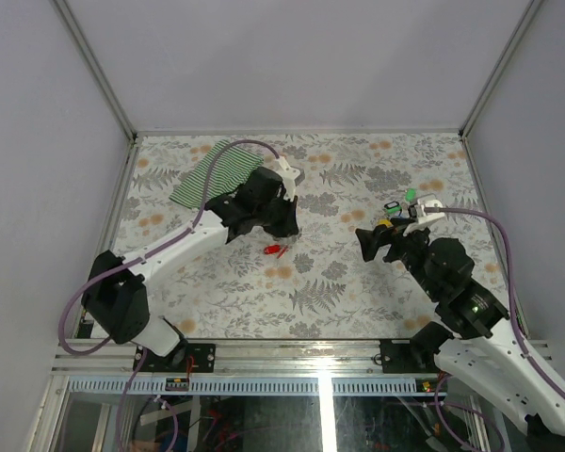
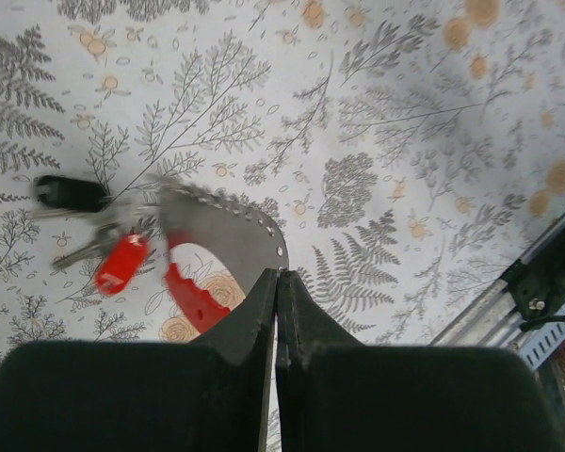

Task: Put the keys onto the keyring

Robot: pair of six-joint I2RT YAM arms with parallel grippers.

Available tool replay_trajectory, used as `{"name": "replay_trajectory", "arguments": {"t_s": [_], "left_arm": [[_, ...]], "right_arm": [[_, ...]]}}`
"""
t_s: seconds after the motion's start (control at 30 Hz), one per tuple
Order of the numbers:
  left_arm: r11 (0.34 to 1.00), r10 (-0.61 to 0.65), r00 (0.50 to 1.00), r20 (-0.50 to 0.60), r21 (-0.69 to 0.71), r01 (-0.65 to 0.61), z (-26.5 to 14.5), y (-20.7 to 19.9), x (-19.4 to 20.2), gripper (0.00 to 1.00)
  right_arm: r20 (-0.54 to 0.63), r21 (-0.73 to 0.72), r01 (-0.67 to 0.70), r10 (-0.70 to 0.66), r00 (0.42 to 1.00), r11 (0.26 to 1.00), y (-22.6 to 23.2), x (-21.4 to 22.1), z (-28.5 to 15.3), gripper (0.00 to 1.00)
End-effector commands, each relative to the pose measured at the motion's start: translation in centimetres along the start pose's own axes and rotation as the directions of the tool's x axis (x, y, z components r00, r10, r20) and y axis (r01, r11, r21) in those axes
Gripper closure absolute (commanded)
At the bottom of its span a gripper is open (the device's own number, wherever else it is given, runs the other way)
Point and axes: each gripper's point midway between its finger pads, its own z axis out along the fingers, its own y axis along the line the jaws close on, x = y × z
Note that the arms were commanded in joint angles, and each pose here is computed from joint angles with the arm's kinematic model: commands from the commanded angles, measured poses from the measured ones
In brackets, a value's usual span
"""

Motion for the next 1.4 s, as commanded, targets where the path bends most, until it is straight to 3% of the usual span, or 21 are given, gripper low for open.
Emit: {"name": "replay_trajectory", "arguments": {"t_s": [0.0,0.3,0.6,0.9,1.1,1.37], "left_arm": [[0.996,0.005,0.996,0.092,0.084,-0.012,-3.2,-3.1,-3.6,1.00],[0.992,0.007,0.978,0.210,0.120,-0.033,-8.4,-6.1,-8.2,1.00],[0.983,-0.008,0.964,0.265,0.176,-0.041,-10.9,-8.3,-10.8,1.00],[0.979,-0.031,0.966,0.257,0.202,-0.023,-11.4,-9.6,-11.9,1.00],[0.974,-0.059,0.968,0.243,0.227,0.003,-11.5,-10.2,-12.1,1.00],[0.958,-0.127,0.961,0.246,0.283,0.055,-12.3,-11.2,-12.2,1.00]], "right_arm": [[0.171,0.007,0.051,-0.051,0.984,0.999,-0.1,-4.2,-0.2,0.01],[0.264,0.003,0.135,-0.131,0.955,0.991,-0.1,-6.2,-1.2,0.08],[0.324,-0.008,0.269,-0.253,0.912,0.963,0.5,-7.4,-1.5,0.21],[0.415,-0.190,0.573,-0.463,0.783,0.797,4.8,-6.6,-1.7,0.26],[0.522,-0.278,0.697,-0.505,0.687,0.661,7.5,-5.5,-2.2,0.29],[0.698,-0.200,0.854,-0.542,0.468,0.480,9.8,-5.7,-2.3,0.33]]}}
